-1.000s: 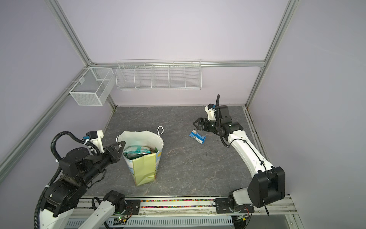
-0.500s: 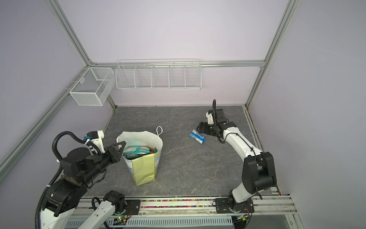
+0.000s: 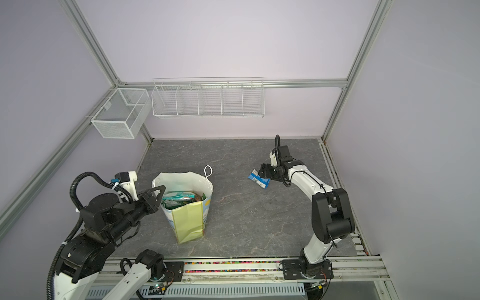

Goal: Place the snacks into the paper bag
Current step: Pick up the snack from the top-center of the table.

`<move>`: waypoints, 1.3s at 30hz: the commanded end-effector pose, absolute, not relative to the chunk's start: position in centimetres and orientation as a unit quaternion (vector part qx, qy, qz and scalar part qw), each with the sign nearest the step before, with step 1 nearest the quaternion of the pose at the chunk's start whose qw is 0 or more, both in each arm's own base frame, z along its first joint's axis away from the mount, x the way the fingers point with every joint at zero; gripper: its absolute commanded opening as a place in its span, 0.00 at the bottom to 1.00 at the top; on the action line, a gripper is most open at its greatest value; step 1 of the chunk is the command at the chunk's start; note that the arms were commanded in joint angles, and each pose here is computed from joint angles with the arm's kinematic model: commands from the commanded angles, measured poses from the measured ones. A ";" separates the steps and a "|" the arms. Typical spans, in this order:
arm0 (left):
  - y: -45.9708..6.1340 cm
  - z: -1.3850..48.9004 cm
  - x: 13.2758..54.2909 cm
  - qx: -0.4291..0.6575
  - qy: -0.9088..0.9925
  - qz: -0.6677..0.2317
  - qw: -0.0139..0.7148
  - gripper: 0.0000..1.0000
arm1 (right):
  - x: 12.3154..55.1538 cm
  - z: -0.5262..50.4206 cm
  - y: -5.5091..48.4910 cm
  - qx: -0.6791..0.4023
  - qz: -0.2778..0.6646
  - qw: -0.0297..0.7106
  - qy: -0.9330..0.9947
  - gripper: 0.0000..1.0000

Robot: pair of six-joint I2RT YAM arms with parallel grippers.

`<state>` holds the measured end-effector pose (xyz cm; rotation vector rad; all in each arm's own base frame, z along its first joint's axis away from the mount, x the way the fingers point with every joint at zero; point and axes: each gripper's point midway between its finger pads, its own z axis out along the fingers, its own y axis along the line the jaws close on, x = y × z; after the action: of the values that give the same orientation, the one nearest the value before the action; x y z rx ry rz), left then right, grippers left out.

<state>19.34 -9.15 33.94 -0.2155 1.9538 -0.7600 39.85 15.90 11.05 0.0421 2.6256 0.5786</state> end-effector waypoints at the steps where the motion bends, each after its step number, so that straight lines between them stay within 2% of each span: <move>1: -9.2 34.0 19.3 -0.086 0.803 -0.317 0.498 0.00 | 40.3 9.3 15.1 0.033 0.197 0.222 0.954 0.81; 23: -8.9 34.0 19.0 -0.088 0.803 -0.314 0.499 0.00 | 41.4 4.2 15.7 0.072 0.264 0.197 0.942 0.82; 35: -8.9 34.0 18.9 -0.089 0.803 -0.314 0.499 0.00 | 41.2 3.4 16.7 0.069 0.293 0.185 0.935 0.70; 39: -8.9 34.0 18.9 -0.089 0.803 -0.313 0.499 0.00 | 41.1 3.4 16.7 0.070 0.295 0.186 0.935 0.61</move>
<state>19.06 -9.02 34.17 -0.2142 1.9414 -0.7637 41.29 16.70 3.82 0.1887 2.6324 0.8091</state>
